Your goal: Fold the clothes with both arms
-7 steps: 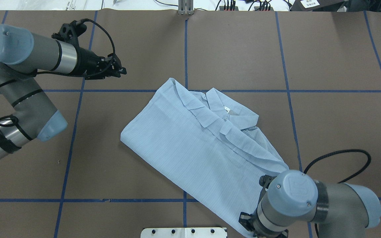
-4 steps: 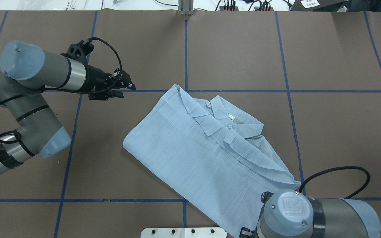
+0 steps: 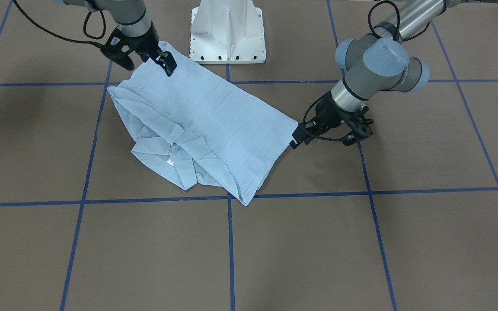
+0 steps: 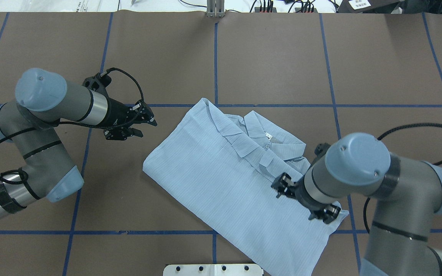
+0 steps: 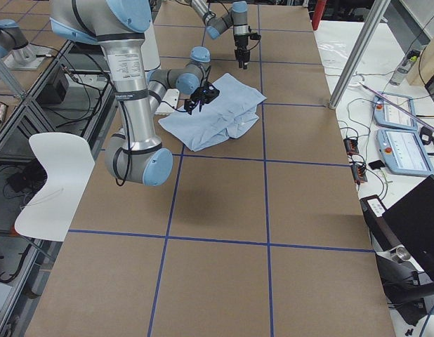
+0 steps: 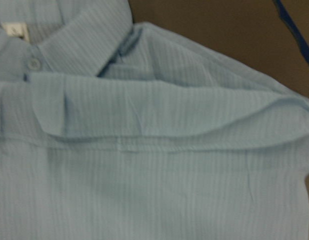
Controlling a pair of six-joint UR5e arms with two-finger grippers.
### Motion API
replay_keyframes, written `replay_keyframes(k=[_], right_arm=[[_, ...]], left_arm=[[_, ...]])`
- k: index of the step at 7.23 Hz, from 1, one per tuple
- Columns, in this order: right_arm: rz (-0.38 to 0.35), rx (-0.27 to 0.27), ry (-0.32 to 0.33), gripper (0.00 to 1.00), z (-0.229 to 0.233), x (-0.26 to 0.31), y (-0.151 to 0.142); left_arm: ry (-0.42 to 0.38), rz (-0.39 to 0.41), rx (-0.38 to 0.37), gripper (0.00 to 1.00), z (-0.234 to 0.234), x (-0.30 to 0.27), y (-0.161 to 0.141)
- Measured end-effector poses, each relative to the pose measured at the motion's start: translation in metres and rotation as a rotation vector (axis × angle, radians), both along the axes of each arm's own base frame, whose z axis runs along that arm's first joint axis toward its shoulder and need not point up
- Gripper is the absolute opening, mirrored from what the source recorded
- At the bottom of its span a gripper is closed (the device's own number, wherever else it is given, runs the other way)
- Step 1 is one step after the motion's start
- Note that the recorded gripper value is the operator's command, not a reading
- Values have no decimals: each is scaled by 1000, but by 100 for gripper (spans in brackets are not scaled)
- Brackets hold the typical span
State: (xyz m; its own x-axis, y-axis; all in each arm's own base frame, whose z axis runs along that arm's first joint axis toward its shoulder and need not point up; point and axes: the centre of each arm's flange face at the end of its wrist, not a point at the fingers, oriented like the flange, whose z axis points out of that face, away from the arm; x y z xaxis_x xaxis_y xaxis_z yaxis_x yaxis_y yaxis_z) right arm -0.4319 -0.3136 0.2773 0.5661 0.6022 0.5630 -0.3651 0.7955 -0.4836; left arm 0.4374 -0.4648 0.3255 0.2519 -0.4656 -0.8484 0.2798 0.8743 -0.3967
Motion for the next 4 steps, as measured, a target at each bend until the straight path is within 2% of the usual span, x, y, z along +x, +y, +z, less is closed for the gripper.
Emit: replay_keyframes(k=[1, 2, 4], right_arm=[[29, 54, 1, 100, 0, 3, -39], [40, 110, -9, 100, -1, 9, -65], [47, 160, -28, 100, 2, 12, -87]], left_arm=[[-17, 12, -26, 61, 3, 7, 9], [-25, 20, -36, 61, 3, 11, 15], [-31, 25, -39, 61, 3, 9, 25]])
